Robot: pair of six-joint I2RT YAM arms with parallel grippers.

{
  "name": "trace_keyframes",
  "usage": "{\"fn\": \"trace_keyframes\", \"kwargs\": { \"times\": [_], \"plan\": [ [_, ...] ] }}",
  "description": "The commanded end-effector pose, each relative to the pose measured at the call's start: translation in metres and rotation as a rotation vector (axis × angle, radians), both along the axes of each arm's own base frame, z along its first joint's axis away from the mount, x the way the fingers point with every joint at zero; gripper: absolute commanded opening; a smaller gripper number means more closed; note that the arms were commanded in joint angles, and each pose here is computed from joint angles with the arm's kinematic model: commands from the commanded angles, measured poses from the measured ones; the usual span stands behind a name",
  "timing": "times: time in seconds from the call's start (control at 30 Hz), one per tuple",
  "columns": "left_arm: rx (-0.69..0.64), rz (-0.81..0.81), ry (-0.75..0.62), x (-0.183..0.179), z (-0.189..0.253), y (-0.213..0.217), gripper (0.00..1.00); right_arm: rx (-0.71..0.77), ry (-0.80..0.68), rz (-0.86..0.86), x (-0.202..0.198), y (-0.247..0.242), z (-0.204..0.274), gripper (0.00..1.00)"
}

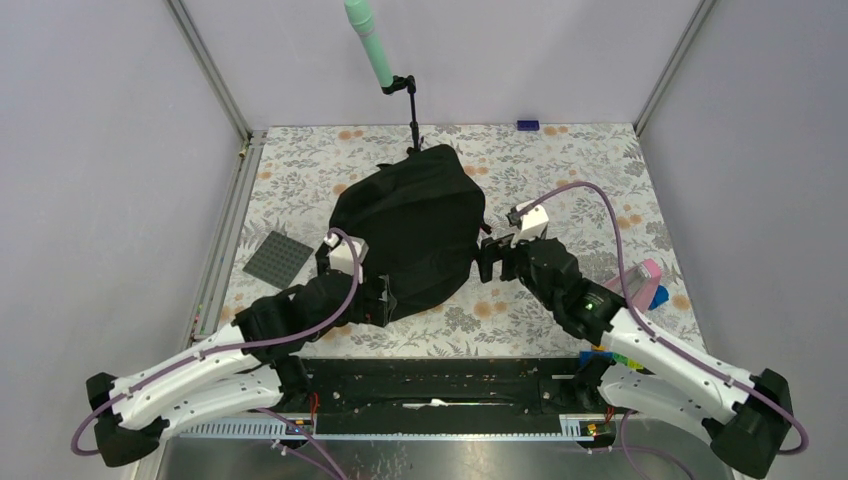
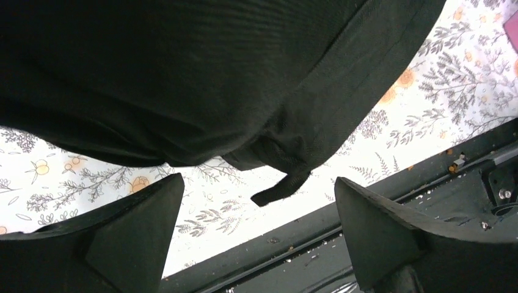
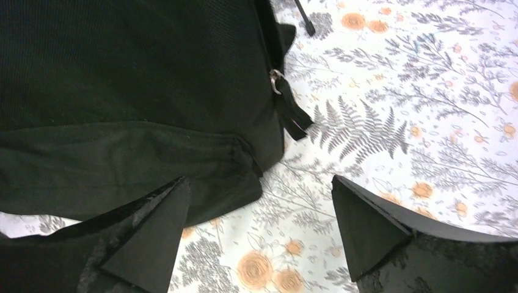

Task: Pack the student bag
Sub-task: Zip the student bag at the center of the board, then reset both arms

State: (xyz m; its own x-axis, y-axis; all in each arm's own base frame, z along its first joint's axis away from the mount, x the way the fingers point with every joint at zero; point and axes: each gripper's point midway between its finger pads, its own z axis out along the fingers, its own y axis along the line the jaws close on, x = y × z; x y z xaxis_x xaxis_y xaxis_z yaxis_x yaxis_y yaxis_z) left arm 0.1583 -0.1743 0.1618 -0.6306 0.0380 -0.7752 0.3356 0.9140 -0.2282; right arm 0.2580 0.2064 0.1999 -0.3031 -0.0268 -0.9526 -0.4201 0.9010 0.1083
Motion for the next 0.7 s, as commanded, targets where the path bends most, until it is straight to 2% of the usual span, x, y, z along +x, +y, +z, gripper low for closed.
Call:
{"fn": "trace_keyframes", "kwargs": {
  "times": [0.0,0.17,0.37,0.53,0.67],
  "plan": [
    [-0.064,-0.032,-0.053,0.009,0.012,-0.003,0.99,-0.092,0.106,0.054,-0.017,-0.024,-0.010,0.93],
    [-0.097,0.007,-0.096,0.019,0.019,0.009,0.99,-0.035,0.222,-0.055,-0.021,-0.067,-0.014,0.95],
    [-0.122,0.060,-0.220,0.028,0.052,0.028,0.99,0.053,0.256,-0.305,-0.022,-0.132,-0.005,0.98],
    [-0.160,0.133,-0.402,0.028,0.099,0.061,0.99,0.094,0.189,-0.459,-0.029,-0.168,0.023,0.99],
    [-0.178,0.262,-0.579,0.025,0.146,0.105,0.99,0.115,0.053,-0.503,-0.037,-0.182,0.057,1.00]
  ]
}}
